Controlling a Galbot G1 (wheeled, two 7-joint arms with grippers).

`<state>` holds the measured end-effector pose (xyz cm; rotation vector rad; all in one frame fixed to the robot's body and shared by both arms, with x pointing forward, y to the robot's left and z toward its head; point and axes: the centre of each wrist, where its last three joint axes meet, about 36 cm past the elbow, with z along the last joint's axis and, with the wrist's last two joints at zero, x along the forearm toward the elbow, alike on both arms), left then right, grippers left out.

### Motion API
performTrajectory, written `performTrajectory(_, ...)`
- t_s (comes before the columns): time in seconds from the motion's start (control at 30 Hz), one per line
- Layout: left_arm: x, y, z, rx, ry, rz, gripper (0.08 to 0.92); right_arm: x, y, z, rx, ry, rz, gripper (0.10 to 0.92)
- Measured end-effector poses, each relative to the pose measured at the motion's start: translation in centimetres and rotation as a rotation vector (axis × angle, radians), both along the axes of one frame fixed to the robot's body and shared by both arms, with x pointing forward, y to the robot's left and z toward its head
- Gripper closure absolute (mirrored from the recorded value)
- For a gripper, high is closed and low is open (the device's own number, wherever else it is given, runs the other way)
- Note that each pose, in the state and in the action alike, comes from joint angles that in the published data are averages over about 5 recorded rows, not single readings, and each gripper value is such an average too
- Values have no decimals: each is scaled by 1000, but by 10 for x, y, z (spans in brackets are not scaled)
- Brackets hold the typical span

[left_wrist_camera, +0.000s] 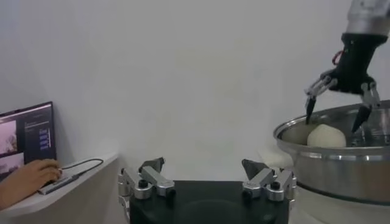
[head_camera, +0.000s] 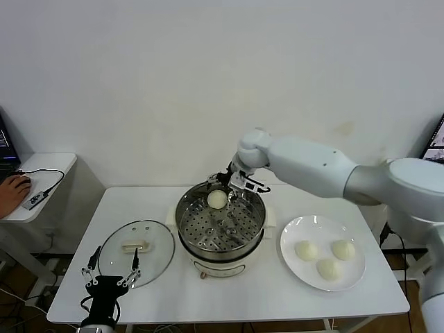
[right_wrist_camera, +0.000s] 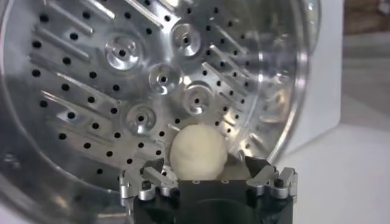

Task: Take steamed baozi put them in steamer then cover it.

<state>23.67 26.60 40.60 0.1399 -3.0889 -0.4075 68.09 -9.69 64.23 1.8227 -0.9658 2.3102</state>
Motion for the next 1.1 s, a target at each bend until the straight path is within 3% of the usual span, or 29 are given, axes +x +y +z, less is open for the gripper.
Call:
performTrajectory(0.23,2,4,9,13,14,10,177,-22,-50,44,55,21,-273,200)
performTrajectory(0.47,9,12,14,37,48,14,177,-55,-114,50,113,100,-509,200)
performTrajectory(0.8,17,14,6,54,87,3,177,-93,-191,15,112,202,-719,200)
performTrajectory(1.1,19,17,-1,70,114,6,177,-109,-219,-42,62,269,-778,200)
